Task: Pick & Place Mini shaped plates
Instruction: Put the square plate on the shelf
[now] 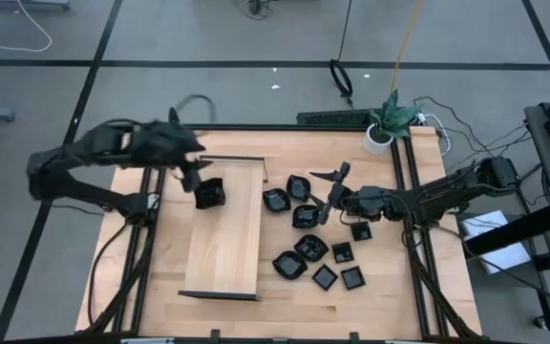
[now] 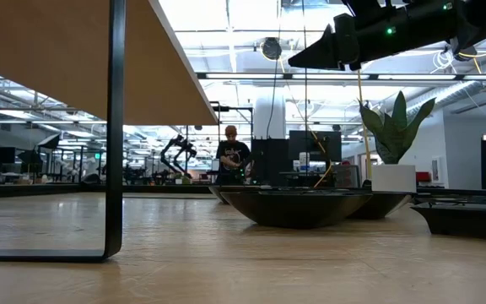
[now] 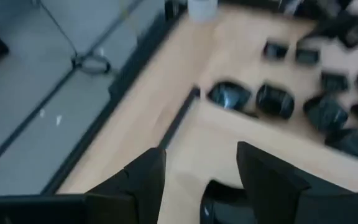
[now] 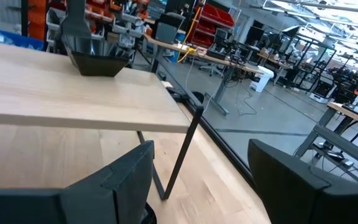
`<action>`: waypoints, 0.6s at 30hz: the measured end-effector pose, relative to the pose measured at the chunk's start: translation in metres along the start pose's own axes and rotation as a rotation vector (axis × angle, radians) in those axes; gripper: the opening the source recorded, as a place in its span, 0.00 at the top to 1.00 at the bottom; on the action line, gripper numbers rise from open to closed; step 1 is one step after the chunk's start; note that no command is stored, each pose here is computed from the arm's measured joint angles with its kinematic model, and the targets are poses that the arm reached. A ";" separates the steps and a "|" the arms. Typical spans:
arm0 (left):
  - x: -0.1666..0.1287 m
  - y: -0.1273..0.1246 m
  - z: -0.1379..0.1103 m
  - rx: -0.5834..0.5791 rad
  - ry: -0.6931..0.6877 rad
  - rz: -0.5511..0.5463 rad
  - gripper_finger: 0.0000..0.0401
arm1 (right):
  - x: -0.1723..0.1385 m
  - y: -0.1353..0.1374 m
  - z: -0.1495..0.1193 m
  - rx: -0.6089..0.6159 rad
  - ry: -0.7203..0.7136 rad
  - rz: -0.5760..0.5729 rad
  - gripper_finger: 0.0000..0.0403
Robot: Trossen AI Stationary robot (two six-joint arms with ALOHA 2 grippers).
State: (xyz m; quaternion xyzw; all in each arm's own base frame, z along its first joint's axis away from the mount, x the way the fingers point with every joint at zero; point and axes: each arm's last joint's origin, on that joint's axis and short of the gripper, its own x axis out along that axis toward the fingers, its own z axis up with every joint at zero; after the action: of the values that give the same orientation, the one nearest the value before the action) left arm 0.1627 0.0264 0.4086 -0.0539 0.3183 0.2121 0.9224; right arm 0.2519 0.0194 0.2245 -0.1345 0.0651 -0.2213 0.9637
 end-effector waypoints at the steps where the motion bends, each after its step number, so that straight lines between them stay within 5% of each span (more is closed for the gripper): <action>1: -0.003 0.001 -0.006 -0.007 -0.046 -0.004 0.50 | 0.000 0.000 0.000 -0.001 0.000 0.000 0.39; 9: 0.018 0.006 -0.078 0.001 -0.263 -0.044 0.50 | 0.000 0.000 0.000 -0.001 0.001 0.000 0.39; 18: 0.031 0.014 -0.134 -0.122 -0.527 -0.089 0.50 | -0.001 0.002 -0.003 0.010 0.026 0.013 0.39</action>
State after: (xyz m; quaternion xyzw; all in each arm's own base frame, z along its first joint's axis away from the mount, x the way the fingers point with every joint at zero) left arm 0.1027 0.0185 0.2841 -0.0662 0.0514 0.1966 0.9769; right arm 0.2514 0.0211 0.2212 -0.1264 0.0775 -0.2170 0.9648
